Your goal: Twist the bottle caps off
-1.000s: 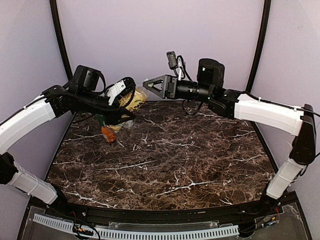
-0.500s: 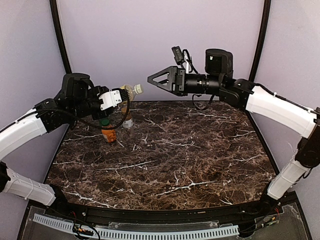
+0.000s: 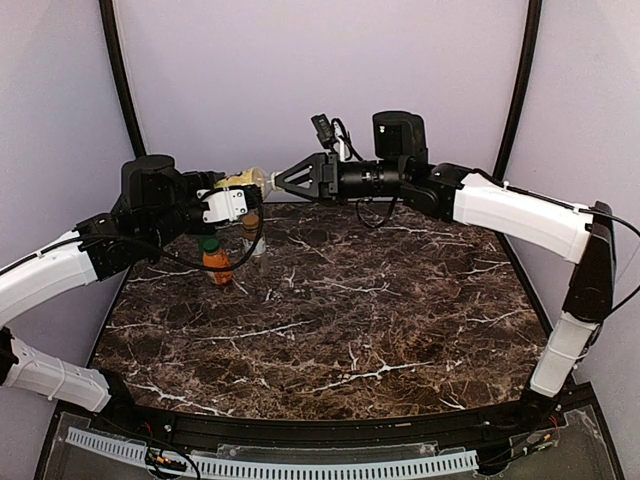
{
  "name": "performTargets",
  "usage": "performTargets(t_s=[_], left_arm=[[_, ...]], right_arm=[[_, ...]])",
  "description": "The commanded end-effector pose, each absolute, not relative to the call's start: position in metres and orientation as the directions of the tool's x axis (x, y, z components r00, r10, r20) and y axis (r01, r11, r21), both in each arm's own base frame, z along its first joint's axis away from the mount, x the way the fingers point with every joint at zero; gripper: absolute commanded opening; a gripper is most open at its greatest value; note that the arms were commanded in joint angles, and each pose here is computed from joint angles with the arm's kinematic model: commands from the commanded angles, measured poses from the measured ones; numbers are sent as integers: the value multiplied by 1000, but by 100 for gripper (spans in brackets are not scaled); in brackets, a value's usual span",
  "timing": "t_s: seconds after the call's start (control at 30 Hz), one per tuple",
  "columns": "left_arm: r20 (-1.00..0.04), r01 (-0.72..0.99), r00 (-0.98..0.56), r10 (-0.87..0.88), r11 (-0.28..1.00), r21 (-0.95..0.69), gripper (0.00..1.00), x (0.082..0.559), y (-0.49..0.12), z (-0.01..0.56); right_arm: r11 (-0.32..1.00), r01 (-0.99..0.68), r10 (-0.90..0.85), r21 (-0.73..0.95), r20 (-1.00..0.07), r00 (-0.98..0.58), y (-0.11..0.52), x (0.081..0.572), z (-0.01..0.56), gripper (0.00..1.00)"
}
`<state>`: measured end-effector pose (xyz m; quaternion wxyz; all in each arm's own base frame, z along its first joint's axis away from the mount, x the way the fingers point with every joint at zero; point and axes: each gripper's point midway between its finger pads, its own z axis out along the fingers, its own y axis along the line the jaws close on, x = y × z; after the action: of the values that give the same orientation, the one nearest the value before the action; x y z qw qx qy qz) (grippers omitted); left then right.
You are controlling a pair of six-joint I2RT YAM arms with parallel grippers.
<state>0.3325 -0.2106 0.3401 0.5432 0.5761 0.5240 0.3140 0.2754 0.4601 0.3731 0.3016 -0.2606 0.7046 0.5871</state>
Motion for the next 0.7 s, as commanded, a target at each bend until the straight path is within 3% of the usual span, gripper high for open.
performTargets(t_s=[0.0, 0.33, 0.5, 0.67], left_arm=[[-212, 214, 265, 941, 158, 964, 36, 328, -209, 354], [-204, 220, 272, 941, 145, 965, 36, 326, -212, 349], [-202, 223, 270, 941, 143, 964, 36, 327, -212, 348], [-197, 227, 279, 940, 135, 964, 36, 326, -213, 345]], right_arm=[[88, -746, 8, 660, -749, -662, 471, 271, 395, 51], [56, -751, 12, 658, -752, -659, 473, 271, 394, 42], [64, -744, 13, 665, -747, -665, 469, 273, 391, 28], [74, -748, 25, 660, -751, -660, 463, 276, 391, 23]])
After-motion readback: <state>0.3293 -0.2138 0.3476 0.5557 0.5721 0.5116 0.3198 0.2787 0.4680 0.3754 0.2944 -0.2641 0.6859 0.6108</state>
